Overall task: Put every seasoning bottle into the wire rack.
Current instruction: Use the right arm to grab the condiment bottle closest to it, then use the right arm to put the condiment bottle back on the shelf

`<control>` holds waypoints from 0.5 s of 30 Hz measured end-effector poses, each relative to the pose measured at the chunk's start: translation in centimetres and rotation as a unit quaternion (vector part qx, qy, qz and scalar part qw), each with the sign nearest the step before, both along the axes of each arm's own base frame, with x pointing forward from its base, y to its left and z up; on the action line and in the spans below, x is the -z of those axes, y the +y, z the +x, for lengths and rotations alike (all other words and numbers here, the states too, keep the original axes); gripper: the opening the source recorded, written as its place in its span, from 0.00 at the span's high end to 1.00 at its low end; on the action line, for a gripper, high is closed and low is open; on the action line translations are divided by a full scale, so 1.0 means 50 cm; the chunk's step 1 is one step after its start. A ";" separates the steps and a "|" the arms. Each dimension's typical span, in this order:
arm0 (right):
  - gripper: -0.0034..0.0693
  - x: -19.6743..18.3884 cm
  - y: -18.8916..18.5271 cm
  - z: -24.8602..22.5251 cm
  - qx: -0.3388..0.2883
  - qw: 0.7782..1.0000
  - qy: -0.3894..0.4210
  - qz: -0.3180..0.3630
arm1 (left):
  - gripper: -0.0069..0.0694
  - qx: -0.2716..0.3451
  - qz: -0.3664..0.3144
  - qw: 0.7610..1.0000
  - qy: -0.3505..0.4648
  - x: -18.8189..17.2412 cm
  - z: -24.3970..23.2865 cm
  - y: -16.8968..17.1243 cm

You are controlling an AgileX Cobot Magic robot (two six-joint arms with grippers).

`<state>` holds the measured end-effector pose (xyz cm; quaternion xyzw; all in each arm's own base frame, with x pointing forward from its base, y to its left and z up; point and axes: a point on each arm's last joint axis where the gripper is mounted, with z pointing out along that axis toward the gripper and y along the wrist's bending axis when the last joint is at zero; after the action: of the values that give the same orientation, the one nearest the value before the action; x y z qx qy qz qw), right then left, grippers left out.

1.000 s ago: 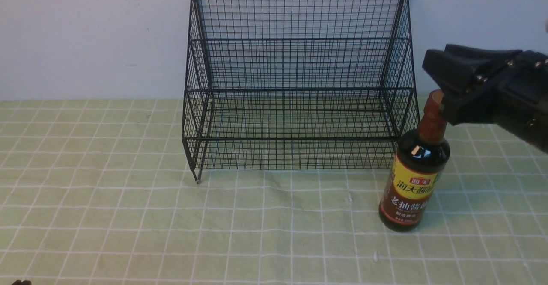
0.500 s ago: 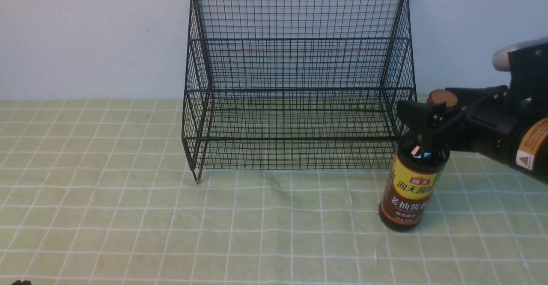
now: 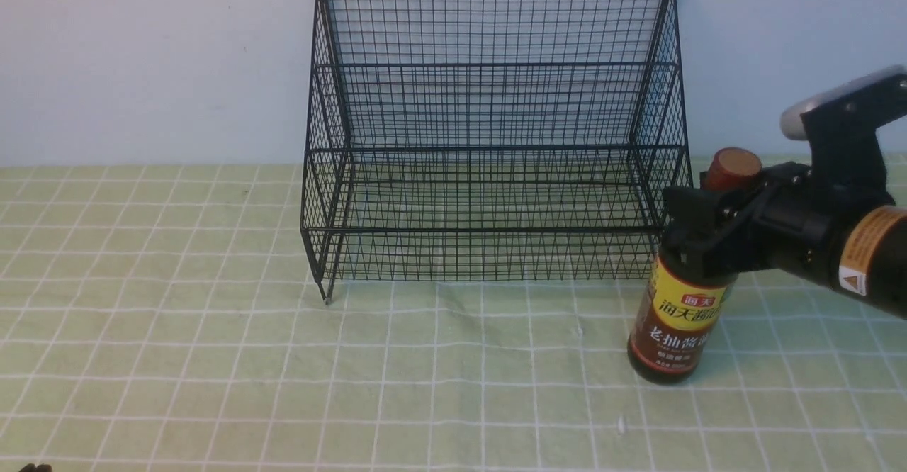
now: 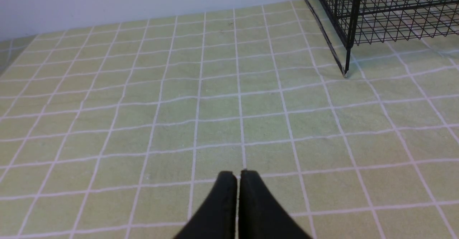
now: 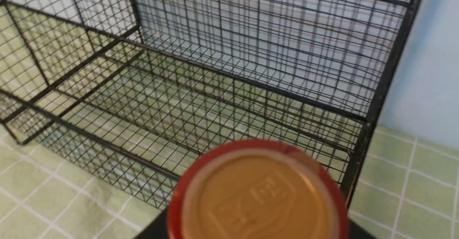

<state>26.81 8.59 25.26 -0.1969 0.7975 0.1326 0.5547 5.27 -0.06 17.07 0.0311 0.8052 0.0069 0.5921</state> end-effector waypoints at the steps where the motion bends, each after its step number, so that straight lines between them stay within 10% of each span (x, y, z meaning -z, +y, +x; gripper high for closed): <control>1: 0.59 -0.001 0.000 -0.002 -0.002 1.000 -0.002 -0.002 | 0.92 0.000 0.000 1.000 0.000 0.000 0.000 0.000; 15: 0.59 -0.216 -0.012 -0.056 0.000 0.988 -0.147 0.053 | 0.92 0.000 0.000 1.000 0.000 0.000 0.000 0.000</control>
<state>24.03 7.98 36.05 -0.1843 0.6991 0.1444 0.6756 5.26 -0.06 17.06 0.0311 0.8055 0.0070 0.5918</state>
